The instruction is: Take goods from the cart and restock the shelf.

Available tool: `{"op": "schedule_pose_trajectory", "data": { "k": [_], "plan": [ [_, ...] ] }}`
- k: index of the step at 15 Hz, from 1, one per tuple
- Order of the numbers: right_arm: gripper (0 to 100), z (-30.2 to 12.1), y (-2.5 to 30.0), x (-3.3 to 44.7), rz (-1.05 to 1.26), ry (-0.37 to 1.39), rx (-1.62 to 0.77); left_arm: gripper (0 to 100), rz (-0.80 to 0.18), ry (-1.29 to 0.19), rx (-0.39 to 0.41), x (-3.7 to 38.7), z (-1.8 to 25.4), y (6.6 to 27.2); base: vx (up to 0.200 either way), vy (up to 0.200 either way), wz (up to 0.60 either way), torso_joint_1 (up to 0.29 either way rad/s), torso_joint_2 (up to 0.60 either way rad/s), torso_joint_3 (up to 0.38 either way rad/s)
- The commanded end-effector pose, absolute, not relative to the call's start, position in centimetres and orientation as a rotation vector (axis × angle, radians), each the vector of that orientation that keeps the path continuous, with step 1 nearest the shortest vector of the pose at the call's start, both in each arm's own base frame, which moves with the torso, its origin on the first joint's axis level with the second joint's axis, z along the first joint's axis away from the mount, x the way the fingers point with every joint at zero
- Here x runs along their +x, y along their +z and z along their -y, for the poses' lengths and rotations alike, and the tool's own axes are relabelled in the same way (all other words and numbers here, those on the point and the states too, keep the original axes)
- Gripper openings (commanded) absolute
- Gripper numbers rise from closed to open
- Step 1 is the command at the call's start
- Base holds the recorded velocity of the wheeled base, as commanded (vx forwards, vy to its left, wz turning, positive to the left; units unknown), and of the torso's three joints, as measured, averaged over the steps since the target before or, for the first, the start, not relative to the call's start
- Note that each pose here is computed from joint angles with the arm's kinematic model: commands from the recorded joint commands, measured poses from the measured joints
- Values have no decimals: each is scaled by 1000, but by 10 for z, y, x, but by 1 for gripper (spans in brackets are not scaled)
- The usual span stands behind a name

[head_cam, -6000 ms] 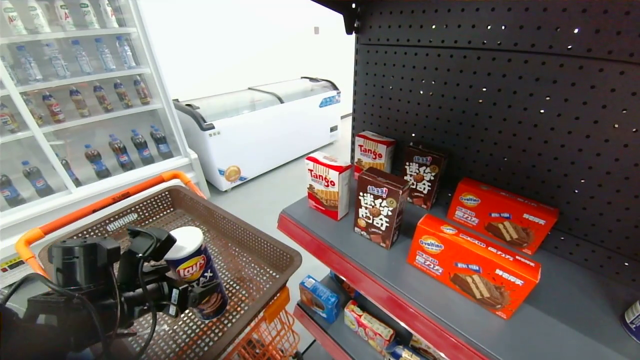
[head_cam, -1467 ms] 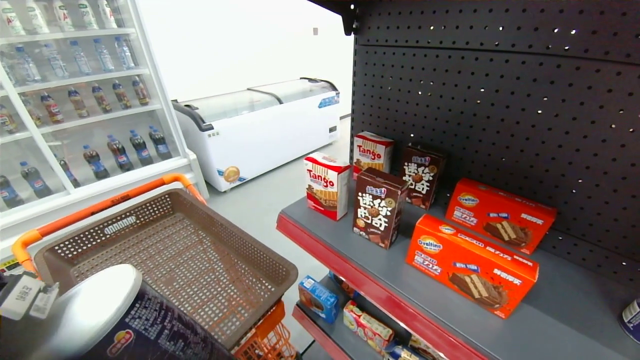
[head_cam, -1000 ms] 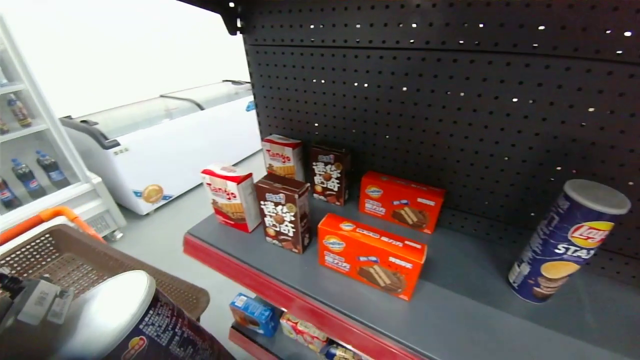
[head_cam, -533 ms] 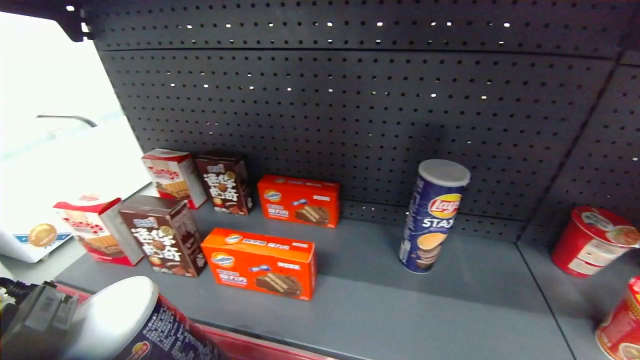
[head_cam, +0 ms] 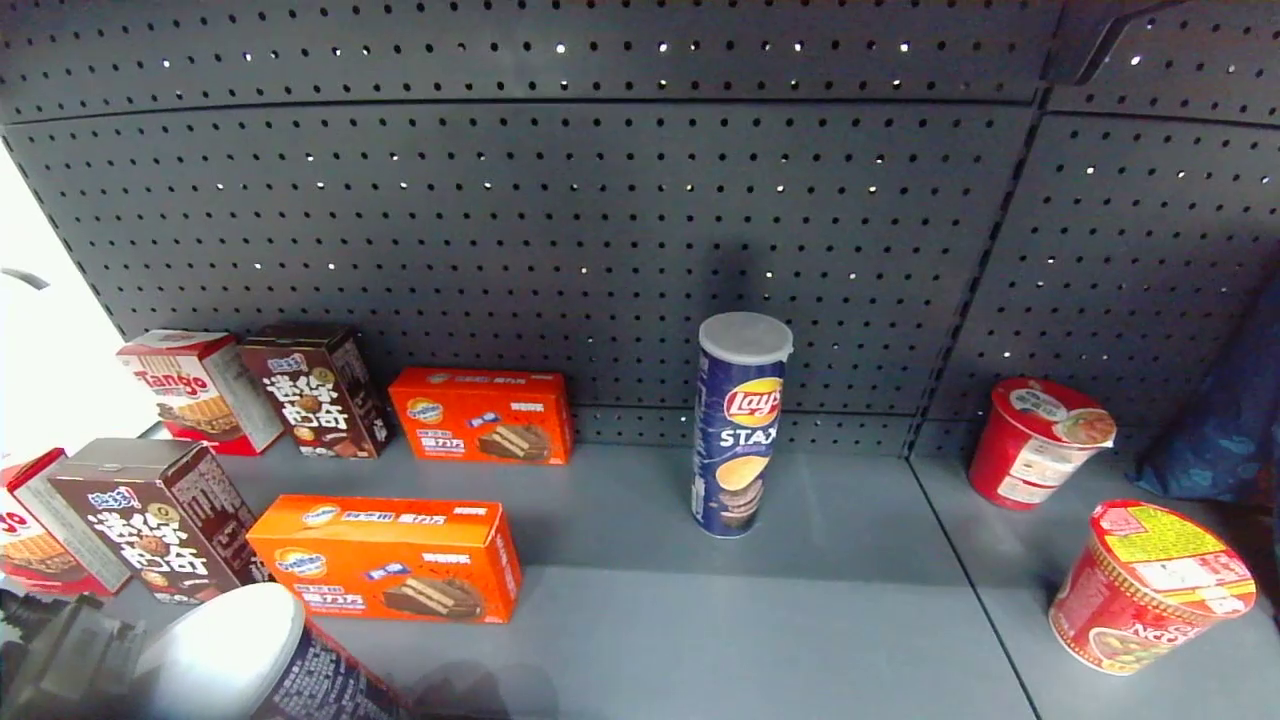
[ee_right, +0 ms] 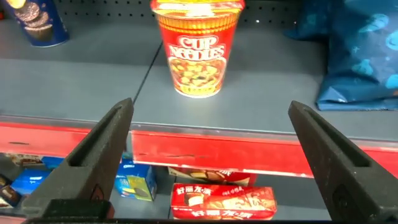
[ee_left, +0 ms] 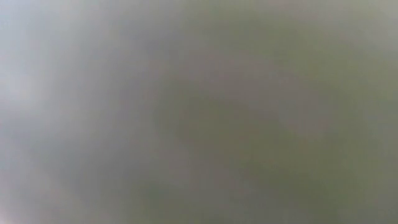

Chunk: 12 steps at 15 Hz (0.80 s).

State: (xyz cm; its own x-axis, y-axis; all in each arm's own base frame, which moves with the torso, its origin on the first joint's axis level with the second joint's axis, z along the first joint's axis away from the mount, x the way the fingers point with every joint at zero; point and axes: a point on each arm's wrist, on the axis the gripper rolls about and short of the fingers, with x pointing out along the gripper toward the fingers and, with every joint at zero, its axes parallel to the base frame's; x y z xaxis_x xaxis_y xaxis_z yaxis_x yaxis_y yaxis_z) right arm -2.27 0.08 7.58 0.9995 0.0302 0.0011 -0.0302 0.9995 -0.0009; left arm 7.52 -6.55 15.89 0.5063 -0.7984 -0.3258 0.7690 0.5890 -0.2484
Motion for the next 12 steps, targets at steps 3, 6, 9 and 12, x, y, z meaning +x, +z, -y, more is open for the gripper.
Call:
{"op": "schedule_pose_trajectory", "data": {
  "k": [3,6,9,12],
  "plan": [
    [100,-1,76,-23,2,31,-2,0,-421,-947,-77,73,64,160,0,0,0,0,0,0],
    [100,-1,76,-20,-38,45,-6,0,-422,-948,-75,73,64,159,0,0,0,0,0,0],
    [100,0,157,-22,30,135,81,0,-433,-945,-72,73,64,156,0,0,0,0,0,0],
    [100,1,151,-20,-68,283,-113,0,-441,-950,-66,72,64,154,0,0,0,0,0,0]
  ]
}}
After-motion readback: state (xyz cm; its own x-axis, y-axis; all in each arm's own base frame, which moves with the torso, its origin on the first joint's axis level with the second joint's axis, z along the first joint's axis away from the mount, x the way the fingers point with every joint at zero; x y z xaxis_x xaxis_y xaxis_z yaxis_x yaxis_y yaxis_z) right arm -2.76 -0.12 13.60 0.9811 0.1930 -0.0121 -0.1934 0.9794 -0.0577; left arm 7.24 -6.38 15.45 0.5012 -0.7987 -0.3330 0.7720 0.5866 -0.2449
